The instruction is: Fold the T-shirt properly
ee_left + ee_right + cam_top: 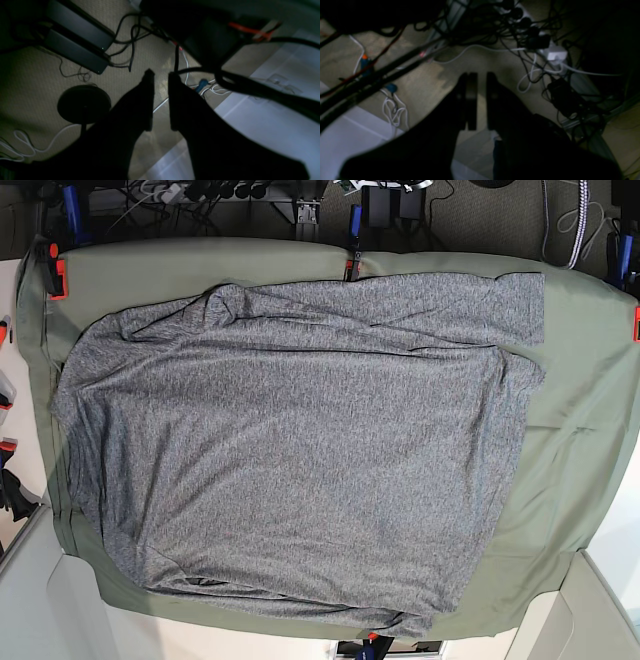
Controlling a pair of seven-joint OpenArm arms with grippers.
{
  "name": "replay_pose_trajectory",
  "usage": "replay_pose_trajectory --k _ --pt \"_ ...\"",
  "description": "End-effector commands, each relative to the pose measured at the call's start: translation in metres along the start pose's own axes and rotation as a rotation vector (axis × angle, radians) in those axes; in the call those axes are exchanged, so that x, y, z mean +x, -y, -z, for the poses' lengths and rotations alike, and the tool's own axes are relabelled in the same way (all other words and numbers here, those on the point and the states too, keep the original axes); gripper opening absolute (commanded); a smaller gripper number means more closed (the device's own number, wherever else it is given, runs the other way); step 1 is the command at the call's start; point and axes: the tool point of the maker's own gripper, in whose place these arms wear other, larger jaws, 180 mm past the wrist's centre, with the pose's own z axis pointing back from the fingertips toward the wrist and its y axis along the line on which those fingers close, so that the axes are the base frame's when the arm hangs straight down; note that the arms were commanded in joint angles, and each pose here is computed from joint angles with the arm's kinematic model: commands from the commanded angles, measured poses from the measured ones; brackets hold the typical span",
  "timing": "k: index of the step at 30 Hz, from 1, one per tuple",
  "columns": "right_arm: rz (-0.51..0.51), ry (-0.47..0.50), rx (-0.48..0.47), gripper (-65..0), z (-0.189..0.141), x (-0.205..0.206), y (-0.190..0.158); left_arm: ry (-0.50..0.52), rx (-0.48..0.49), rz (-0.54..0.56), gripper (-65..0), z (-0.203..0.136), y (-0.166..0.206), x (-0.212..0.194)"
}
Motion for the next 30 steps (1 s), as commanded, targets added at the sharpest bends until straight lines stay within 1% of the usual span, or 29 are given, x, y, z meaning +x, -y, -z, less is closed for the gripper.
replay_pose_trajectory --k 1,6,9,12,17,19,22,26,30 --pt "-0.001 0.007 0.005 -59.7 0.000 0.000 -0.002 0.019 -0.016 0.001 -54.7 0.001 0.005 0.004" --pt "-0.001 0.003 0.007 -59.7 0.000 -0.002 -0.003 0.029 -0.021 0.004 -54.7 0.001 0.009 0.007" --pt "0.001 -0.013 0.018 -59.7 -0.002 -0.013 -0.011 0.021 -0.060 0.004 -54.7 0.002 0.020 0.001" --pt "0.003 -0.027 0.030 -59.7 -0.003 -0.024 -0.020 -0.014 -0.111 0.001 -54.7 0.003 0.037 -0.012" --pt "0.004 -0.020 0.038 -59.7 -0.005 -0.026 -0.026 -0.030 -0.134 -0.012 -54.7 0.005 0.054 -0.028" --pt "0.003 -0.012 0.035 -59.7 -0.005 -0.023 -0.025 -0.020 -0.124 -0.014 -54.7 0.006 0.053 -0.027" --pt "0.000 0.014 0.028 -59.7 -0.005 -0.013 -0.022 -0.016 -0.076 -0.016 -54.7 0.006 0.044 -0.025" --pt "-0.004 0.053 0.015 -59.7 -0.005 0.003 -0.017 0.002 -0.017 -0.013 -54.7 0.006 0.031 -0.017" --pt "-0.007 0.080 0.001 -59.7 -0.005 0.017 -0.009 0.028 0.018 -0.007 -54.7 0.005 0.021 -0.004"
